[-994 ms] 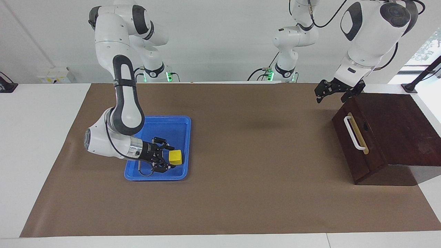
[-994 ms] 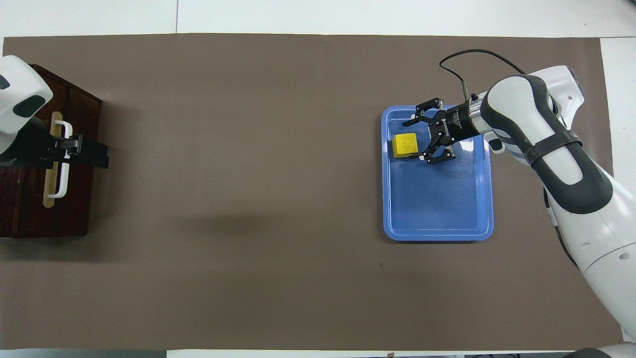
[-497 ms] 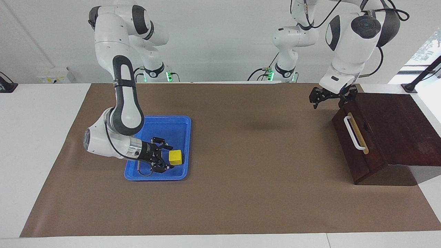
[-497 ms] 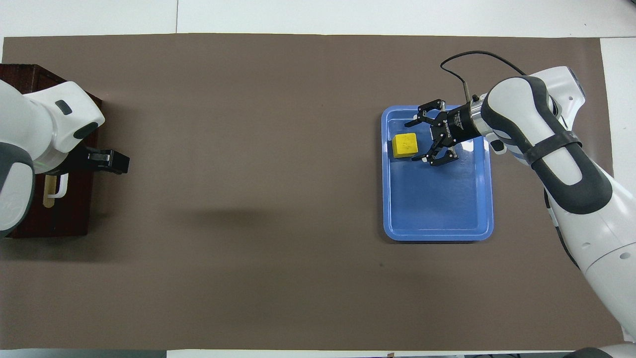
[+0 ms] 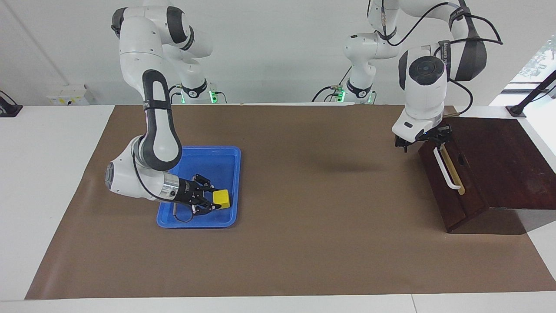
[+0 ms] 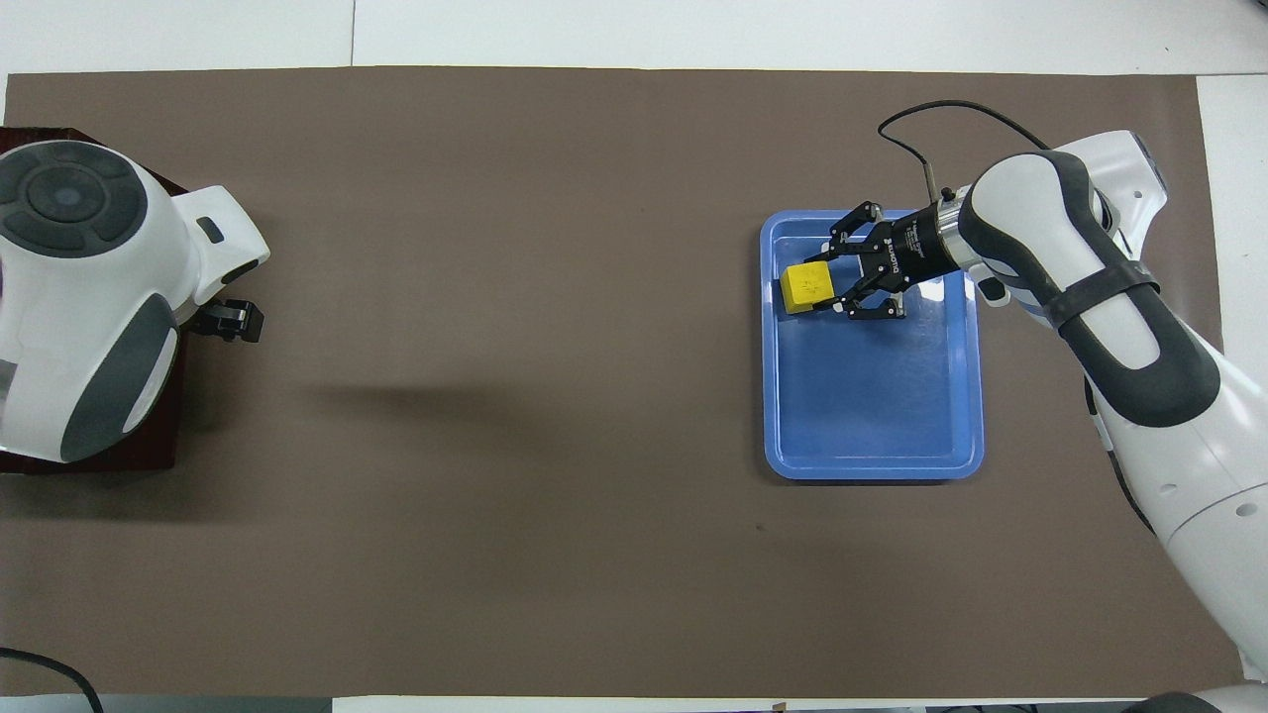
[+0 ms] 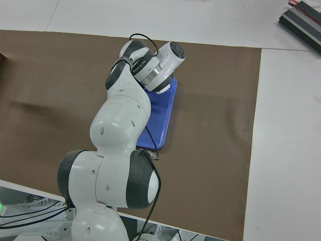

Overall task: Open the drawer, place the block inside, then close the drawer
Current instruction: 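Grasp the yellow block with the right gripper while the left gripper grips the drawer handle, then lift the block with the right gripper while the left gripper pulls the drawer open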

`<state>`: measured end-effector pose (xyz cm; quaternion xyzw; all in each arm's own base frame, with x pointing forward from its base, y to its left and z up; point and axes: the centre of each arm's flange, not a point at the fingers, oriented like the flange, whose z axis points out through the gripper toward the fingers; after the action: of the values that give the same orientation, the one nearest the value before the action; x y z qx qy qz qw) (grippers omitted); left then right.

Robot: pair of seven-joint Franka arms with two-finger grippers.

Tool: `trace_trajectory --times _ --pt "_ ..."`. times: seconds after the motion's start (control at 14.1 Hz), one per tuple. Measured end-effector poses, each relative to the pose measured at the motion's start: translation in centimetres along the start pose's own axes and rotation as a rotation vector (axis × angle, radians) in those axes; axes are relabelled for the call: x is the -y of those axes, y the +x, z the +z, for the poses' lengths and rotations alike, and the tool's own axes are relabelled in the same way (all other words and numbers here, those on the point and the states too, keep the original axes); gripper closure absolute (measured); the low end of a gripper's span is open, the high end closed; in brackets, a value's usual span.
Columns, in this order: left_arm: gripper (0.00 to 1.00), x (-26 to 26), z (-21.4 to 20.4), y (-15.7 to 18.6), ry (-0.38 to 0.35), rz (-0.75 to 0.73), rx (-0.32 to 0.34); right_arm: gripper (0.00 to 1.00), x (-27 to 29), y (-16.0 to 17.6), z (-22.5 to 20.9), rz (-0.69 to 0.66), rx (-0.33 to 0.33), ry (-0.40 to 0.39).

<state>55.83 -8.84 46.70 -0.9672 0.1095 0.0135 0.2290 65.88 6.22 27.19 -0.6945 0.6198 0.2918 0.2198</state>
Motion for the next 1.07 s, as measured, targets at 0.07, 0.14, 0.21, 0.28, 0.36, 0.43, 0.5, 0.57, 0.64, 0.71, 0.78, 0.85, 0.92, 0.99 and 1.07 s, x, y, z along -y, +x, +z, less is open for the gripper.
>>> trace_trajectory --times 0.07,0.14,0.21,0.28,0.36,0.43,0.5,0.57,0.64,0.71,0.78,0.85,0.92,0.99,1.07 --pt "0.0 -0.5 1.1 0.0 0.036 -0.005 -0.01 0.45 0.1 -0.1 -0.2 -0.004 -0.005 0.002" --pt "0.0 -0.8 2.1 0.0 0.065 -0.001 -0.019 0.45 0.3 -0.4 -0.6 -0.01 -0.007 0.007" --pt "0.0 -0.9 2.8 0.2 0.078 0.004 -0.031 0.45 0.7 -1.0 -1.1 -0.018 -0.005 0.012" --pt "0.0 -0.8 3.2 0.5 0.081 0.002 -0.051 0.45 1.1 -2.0 -2.0 -0.022 0.002 0.013" --pt "0.0 -0.3 3.6 0.7 0.081 -0.002 -0.066 0.45 1.5 -3.4 -3.2 -0.026 0.01 0.014" --pt "0.0 0.1 4.2 1.0 0.088 -0.003 -0.074 0.45 1.7 -4.9 -4.6 -0.033 0.014 0.015" --pt "0.0 0.5 4.8 1.2 0.101 0.002 -0.079 0.45 1.9 -6.5 -6.1 -0.042 0.013 0.019" --pt "0.0 0.9 5.5 1.4 0.105 0.002 -0.08 0.45 1.8 -8.3 -7.5 -0.055 0.006 0.026" --pt "0.0 1.3 6.2 1.6 0.103 -0.001 -0.085 0.45 1.5 -10.3 -8.7 -0.068 0.004 0.029" --pt "0.0 1.7 6.8 1.8 0.099 -0.005 -0.088 0.45 1.0 -12.4 -9.6 -0.073 0.006 0.027" --pt "0.0 1.9 7.4 1.9 0.1 -0.006 -0.085 0.45 0.5 -14.4 -10.5 -0.073 0.008 0.028" --pt "0.0 2.0 8.1 2.1 0.108 0.001 -0.082 0.45 -0.1 -16.3 -11.3 -0.067 0.009 0.029" --pt "0.0 1.9 8.8 2.3 0.12 0.007 -0.081 0.45 -0.7 -18.1 -11.9 -0.06 0.009 0.031" --pt "0.0 1.7 9.4 2.6 0.126 0.007 -0.082 0.45 -1.2 -19.7 -12.3 -0.052 0.009 0.034" --pt "0.0 1.4 9.8 2.9 0.126 0.007 -0.084 0.45 -1.6 -21.3 -12.5 -0.043 0.009 0.034"
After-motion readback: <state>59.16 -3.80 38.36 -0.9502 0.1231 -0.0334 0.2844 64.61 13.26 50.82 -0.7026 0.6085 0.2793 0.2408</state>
